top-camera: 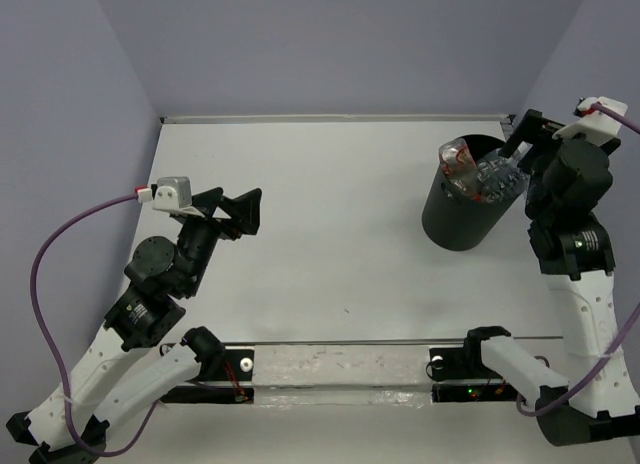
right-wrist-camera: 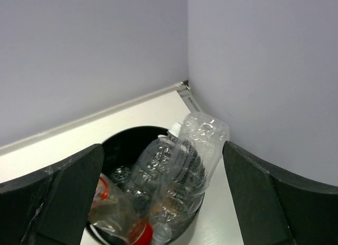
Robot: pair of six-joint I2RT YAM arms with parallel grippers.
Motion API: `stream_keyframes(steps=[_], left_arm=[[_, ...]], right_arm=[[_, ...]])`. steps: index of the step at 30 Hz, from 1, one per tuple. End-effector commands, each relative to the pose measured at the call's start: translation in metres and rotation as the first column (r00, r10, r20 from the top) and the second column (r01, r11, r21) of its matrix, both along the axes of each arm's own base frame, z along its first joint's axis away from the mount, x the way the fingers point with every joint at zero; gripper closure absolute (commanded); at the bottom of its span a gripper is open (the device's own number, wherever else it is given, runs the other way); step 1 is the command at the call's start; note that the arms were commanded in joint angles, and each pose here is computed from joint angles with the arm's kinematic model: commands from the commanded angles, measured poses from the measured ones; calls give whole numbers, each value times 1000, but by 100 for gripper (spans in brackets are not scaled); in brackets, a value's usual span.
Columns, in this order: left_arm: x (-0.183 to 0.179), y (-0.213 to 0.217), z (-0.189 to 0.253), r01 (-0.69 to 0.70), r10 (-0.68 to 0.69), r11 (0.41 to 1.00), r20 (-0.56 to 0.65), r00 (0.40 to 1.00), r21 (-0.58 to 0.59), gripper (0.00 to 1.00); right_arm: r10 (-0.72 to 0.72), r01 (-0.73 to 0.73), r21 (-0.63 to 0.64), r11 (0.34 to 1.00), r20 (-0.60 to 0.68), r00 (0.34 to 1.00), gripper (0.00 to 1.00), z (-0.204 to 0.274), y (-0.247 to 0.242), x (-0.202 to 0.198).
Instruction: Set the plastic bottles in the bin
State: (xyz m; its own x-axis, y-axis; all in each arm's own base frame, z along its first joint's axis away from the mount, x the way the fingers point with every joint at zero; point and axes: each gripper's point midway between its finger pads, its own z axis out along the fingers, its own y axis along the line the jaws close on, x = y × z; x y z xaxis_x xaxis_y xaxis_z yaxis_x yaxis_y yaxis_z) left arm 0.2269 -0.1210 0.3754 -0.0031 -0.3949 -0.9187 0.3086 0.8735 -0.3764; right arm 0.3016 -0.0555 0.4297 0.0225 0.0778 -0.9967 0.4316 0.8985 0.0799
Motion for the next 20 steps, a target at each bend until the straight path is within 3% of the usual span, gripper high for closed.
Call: stream_keyframes(steps=[1, 6, 10, 15, 20], left_arm=[[3, 4, 9, -25, 26, 1000, 38, 999, -13, 1], [-7, 4, 32, 16, -12, 999, 77, 997, -52, 1], [-27, 4, 73, 98, -80, 989, 152, 985, -114, 1], [-48, 4, 103, 188, -150, 970, 228, 962, -152, 1], [-51, 0, 108, 217, -174, 961, 236, 956, -170, 1]], right_arm=[[104, -109, 37, 993, 107, 989, 0, 41, 15, -30], [290, -313, 62, 948, 240, 927, 0, 69, 45, -72], [463, -515, 29, 856, 397, 792, 0, 98, 76, -135], [498, -566, -45, 823, 534, 683, 0, 111, 77, -214], [497, -564, -60, 824, 556, 666, 0, 103, 75, -231]])
